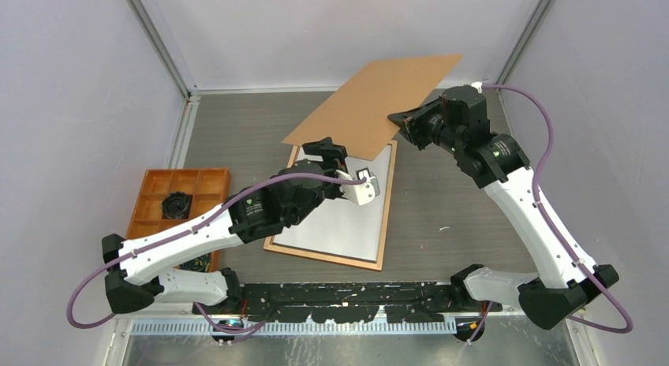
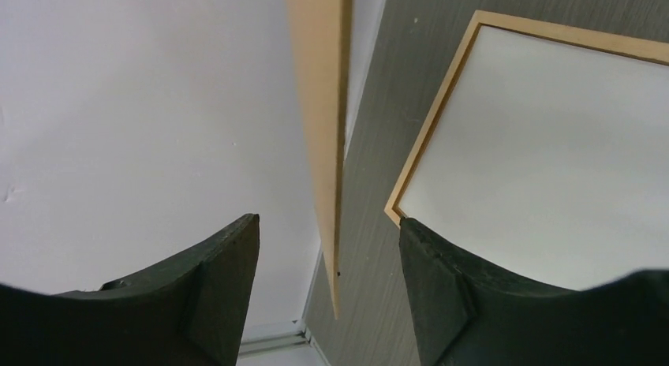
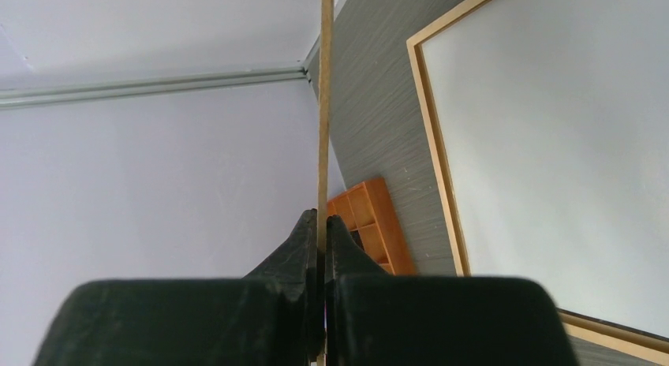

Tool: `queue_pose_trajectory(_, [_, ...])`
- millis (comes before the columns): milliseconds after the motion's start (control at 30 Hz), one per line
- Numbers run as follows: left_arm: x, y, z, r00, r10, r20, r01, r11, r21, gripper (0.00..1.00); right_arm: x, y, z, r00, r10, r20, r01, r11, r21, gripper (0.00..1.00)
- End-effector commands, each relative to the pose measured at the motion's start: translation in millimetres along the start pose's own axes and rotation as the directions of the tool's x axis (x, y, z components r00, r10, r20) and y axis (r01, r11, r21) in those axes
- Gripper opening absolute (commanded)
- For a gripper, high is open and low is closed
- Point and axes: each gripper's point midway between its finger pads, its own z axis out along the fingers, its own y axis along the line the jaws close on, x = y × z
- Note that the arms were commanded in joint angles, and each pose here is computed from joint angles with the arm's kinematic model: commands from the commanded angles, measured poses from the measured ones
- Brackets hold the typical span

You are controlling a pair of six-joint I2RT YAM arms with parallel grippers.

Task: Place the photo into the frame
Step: Turn over the photo frame item on the photo frame.

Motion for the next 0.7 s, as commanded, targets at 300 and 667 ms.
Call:
queue_pose_trajectory(300, [-18, 23, -7, 0.996, -0.043, 0.084, 0.044, 0.999, -0.008, 0.52, 20, 41, -44, 0.989, 0.065, -0.129, -0.092, 0.972, -0.217, 0.01])
queue_pose_trajectory(667, [-30, 19, -39, 0.984, -0.094, 0.153, 0.064, 0.981, 0.185, 0.45, 35, 48, -59, 0.97, 0.076, -0.232, -0.141, 0.951, -0.276, 0.01])
